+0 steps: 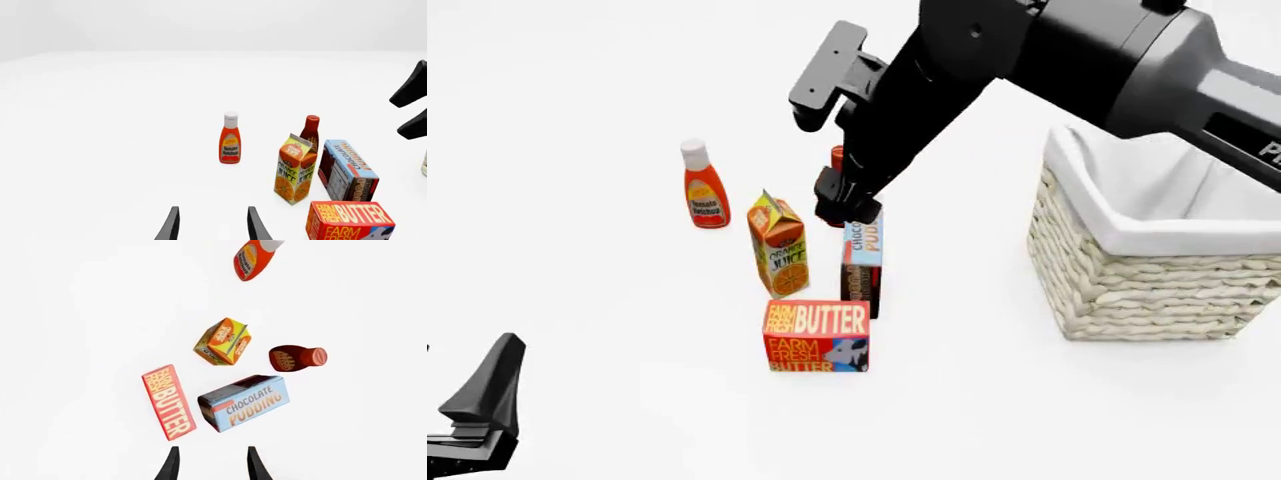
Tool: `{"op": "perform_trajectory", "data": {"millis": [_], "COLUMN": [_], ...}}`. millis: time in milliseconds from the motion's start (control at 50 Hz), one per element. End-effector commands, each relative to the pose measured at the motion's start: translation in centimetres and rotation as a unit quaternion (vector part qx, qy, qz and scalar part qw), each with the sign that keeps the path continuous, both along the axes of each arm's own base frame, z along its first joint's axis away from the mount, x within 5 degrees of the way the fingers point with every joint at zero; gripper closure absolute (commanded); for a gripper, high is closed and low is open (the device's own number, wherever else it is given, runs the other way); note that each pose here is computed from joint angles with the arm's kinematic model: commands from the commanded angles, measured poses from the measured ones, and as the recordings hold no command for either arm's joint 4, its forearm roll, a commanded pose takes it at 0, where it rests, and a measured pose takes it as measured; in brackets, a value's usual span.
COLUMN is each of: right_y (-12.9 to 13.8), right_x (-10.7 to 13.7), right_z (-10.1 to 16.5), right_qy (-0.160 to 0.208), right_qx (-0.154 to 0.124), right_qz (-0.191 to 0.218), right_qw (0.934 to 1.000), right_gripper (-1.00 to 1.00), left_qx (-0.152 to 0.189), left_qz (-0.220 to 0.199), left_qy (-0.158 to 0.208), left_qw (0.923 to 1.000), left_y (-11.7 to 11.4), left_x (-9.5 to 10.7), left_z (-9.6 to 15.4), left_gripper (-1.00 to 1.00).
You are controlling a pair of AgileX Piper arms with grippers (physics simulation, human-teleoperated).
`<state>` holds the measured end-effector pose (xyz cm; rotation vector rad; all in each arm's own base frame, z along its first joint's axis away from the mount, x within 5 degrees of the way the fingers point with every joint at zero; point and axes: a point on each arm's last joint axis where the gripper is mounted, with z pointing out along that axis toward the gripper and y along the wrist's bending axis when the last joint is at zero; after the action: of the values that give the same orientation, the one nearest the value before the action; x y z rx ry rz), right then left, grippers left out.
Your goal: Pick the butter and place it in the basket.
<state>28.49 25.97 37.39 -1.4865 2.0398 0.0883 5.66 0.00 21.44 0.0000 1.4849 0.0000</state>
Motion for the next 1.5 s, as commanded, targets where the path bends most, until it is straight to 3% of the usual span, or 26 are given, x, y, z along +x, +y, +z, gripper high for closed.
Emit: {"op": "perform_trajectory", "data": {"millis": [20, 480, 660, 1500], "right_y": [1.4, 5.7, 6.0, 10.3], "right_x": [1.0, 2.9, 3.2, 0.5], "right_z": [-1.0, -3.1, -3.6, -7.4], "right_qy": [0.014, 0.030, 0.033, 0.065], "right_qx": [-0.016, -0.038, -0.048, -0.079], "right_qz": [0.008, 0.036, 0.044, 0.090], "right_qw": [0.9997, 0.9981, 0.9973, 0.9907], "right_gripper": [-1.00, -1.00, -1.00, -1.00], "left_qx": [0.000, 0.000, 0.000, 0.000], "left_qz": [0.000, 0.000, 0.000, 0.000], "left_qy": [0.000, 0.000, 0.000, 0.000], "left_qw": [1.0000, 1.0000, 1.0000, 1.0000], "left_y": [0.0, 0.0, 0.0, 0.0], "left_x": [0.0, 0.0, 0.0, 0.0], "left_z": [0.0, 0.0, 0.0, 0.0], "left_gripper": [-1.00, -1.00, -1.00, -1.00]}}
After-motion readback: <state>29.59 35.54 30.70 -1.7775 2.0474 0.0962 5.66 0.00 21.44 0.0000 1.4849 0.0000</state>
